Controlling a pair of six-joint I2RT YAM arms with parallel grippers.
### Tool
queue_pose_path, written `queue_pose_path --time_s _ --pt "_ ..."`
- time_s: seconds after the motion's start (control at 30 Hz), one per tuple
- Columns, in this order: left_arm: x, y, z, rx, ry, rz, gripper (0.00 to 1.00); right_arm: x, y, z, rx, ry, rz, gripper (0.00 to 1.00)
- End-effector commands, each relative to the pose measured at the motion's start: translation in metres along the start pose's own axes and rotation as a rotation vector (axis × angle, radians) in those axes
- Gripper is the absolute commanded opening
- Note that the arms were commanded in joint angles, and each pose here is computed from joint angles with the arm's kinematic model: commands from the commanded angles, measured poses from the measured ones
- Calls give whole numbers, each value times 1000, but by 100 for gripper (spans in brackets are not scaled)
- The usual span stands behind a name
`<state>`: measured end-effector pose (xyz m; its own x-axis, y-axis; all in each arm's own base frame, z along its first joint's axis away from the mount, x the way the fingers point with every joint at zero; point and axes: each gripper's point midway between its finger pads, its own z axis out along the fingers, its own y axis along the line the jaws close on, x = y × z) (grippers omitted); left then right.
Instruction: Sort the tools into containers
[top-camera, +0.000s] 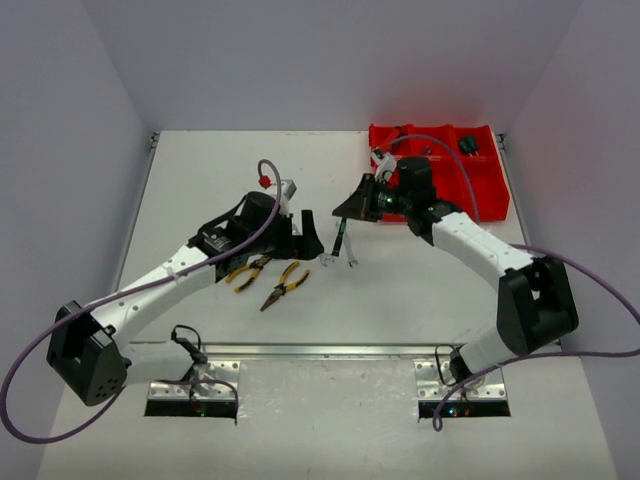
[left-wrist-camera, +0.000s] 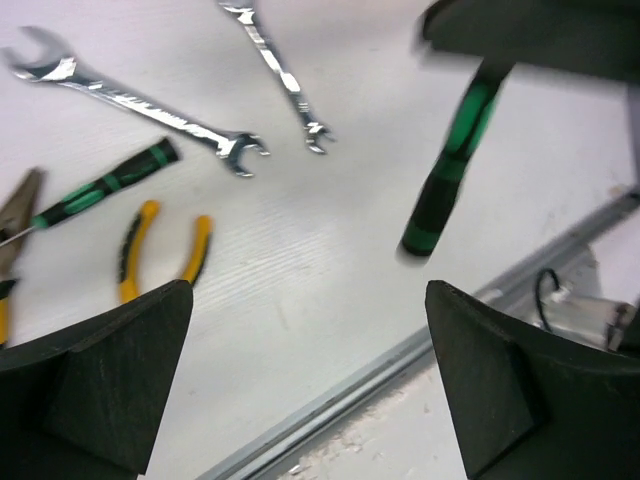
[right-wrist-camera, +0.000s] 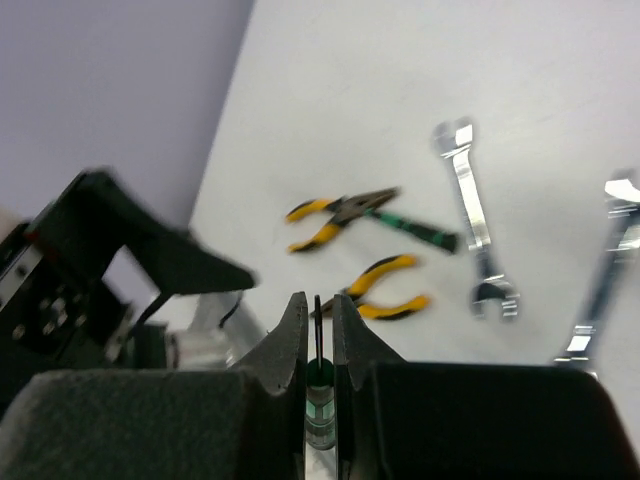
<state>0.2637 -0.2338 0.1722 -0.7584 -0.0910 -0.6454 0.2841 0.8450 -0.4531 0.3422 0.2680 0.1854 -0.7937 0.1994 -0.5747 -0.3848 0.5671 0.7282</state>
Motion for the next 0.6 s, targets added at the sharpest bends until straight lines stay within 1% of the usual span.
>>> queue_pose_path --time_s 0.0,0.07,0.13,0.23,0.27,0.37,0.47,0.57 --pt "-23 37 -33 -233 -124 22 100 -69 -84 -36 337 -148 0 0" --pt "-17 51 -43 -289 -125 40 100 -104 -137 -59 585 -230 2 0" --pt "-9 51 -44 -267 -108 62 100 -141 -157 -70 689 -294 1 0" --pt "4 51 -43 -228 -87 91 100 -177 -191 -78 784 -363 24 0" --pt "6 51 -43 -224 -87 94 100 -180 -208 -77 828 -367 37 0" --pt "9 57 -42 -240 -88 92 100 -194 -228 -70 876 -399 27 0" --pt "10 59 -41 -255 -85 90 100 -199 -248 -63 922 -406 32 0" --pt "9 64 -41 -284 -90 82 100 -193 -259 -49 899 -379 37 0"
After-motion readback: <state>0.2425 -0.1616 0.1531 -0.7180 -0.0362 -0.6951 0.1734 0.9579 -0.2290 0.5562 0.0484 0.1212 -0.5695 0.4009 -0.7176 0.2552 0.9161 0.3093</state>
